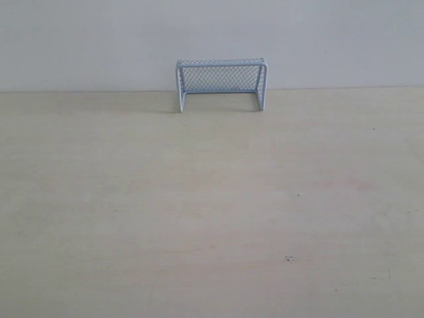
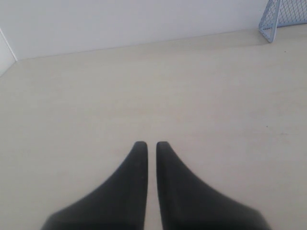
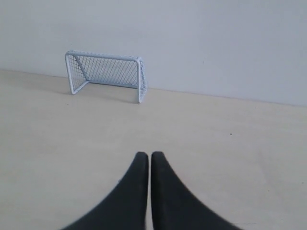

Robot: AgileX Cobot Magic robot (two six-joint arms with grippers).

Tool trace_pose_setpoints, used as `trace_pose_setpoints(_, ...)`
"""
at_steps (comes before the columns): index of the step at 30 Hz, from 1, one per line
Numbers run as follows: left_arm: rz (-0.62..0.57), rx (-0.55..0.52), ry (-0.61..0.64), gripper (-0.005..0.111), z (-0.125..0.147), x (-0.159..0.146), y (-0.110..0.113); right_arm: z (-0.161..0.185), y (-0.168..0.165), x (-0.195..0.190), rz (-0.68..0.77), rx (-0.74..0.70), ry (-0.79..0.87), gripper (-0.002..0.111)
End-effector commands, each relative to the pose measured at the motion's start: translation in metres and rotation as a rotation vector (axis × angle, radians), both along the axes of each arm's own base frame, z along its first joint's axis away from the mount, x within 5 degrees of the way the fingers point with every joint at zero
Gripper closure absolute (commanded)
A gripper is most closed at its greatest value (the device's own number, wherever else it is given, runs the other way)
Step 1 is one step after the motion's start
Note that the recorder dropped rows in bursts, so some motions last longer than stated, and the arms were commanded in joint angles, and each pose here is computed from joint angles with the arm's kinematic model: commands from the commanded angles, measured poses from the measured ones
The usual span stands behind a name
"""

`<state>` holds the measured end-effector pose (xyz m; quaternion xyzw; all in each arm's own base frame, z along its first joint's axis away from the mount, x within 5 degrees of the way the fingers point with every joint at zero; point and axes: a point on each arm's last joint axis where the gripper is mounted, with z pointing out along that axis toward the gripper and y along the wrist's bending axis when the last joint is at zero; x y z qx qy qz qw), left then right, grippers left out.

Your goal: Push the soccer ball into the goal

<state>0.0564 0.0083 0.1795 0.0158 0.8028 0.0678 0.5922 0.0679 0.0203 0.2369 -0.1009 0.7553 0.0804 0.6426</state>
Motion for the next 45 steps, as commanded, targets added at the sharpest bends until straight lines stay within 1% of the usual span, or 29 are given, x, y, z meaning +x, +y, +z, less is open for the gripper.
trace_pose_setpoints(1,-0.006,-0.008,-0.003,0.1,0.001,0.0,-0.001,-0.009,-0.005,0.0,-0.065,-0.008,-0.015,0.108)
trace_pose_setpoints(7,-0.006,-0.008,-0.003,0.1,0.001,0.0,-0.001,-0.026,-0.009,-0.005,-0.119,0.006,-0.016,0.108)
trace_pose_setpoints(17,-0.006,-0.008,-0.003,0.1,0.001,0.0,-0.001,-0.043,-0.013,-0.008,-0.195,0.029,-0.014,0.108)
trace_pose_setpoints(21,-0.006,-0.008,-0.003,0.1,0.001,0.0,-0.001,-0.041,-0.013,-0.011,-0.191,0.033,-0.047,0.108)
trace_pose_setpoints(31,-0.006,-0.008,-0.003,0.1,0.001,0.0,-0.001,-0.047,-0.009,-0.013,-0.147,0.009,0.014,0.108)
trace_pose_setpoints(38,-0.006,-0.008,-0.003,0.1,0.001,0.0,-0.001,-0.054,-0.006,-0.015,-0.107,-0.015,0.087,0.108)
trace_pose_setpoints(45,-0.006,-0.008,-0.003,0.1,0.001,0.0,-0.001,-0.055,-0.006,-0.015,-0.106,-0.02,0.09,0.108)
